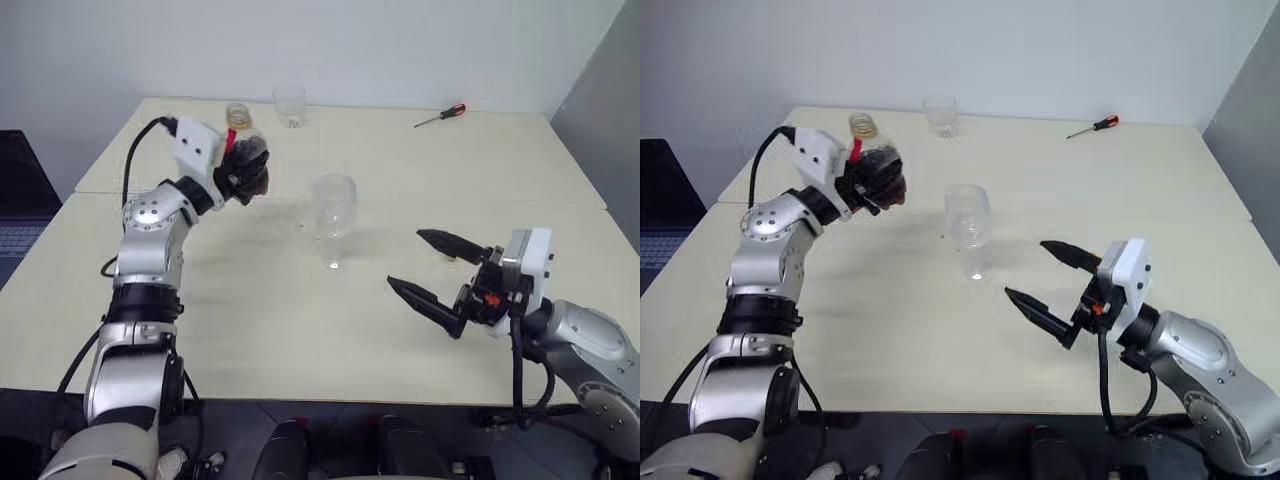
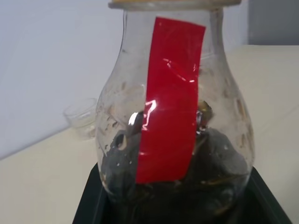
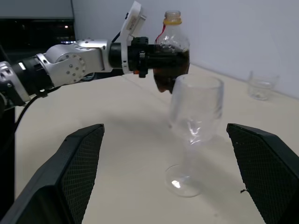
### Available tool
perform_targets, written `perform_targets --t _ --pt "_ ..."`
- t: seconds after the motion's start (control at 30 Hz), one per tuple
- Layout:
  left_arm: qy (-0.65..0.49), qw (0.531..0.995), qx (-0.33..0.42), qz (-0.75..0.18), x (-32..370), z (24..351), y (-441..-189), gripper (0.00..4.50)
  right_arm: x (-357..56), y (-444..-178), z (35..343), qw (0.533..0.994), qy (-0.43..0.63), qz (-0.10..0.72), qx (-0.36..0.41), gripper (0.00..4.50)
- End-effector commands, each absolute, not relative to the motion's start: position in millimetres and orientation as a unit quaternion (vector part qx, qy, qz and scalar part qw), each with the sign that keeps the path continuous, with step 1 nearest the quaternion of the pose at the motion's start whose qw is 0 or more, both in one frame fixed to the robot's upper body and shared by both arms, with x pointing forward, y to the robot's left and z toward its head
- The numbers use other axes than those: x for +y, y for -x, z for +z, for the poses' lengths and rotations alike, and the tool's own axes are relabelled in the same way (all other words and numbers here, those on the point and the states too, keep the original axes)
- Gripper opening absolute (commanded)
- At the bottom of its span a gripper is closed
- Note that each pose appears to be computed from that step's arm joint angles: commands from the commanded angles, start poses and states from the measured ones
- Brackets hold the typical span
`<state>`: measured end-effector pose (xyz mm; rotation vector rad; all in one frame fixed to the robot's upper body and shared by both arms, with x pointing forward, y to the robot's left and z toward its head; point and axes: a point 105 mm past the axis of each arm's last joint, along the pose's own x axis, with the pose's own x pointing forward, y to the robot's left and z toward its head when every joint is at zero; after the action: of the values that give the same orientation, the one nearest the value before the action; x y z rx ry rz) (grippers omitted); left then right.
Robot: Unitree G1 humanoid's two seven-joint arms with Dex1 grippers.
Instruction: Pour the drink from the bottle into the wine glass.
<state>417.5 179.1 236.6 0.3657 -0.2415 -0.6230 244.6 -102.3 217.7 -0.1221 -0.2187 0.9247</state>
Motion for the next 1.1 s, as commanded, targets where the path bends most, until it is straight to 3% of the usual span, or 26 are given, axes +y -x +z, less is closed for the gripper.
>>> perform_targets --t 0.03,0.33,0.6,1.1 --pt "-0.237 0.897 -0.153 -0.341 168.4 261.9 -417.6 1.53 -102.9 -256.4 226.7 0.899 0.065 0.415 -0.119 4.5" --pt "-0.278 0.855 -0.159 -0.409 142.8 282.8 -425.3 1.53 -94.7 -280.2 240.3 0.911 0.091 0.38 -0.13 4.5" --pt "-0.343 0.802 -0.163 -0.461 122.6 281.7 -420.4 1.53 -74.6 -290.7 250.7 0.908 0.087 0.386 -0.134 4.5" --pt "-0.511 0.704 -0.174 -0.461 130.2 284.2 -409.8 1.53 -67.6 -297.3 254.7 0.908 0.091 0.388 -0.13 4.5"
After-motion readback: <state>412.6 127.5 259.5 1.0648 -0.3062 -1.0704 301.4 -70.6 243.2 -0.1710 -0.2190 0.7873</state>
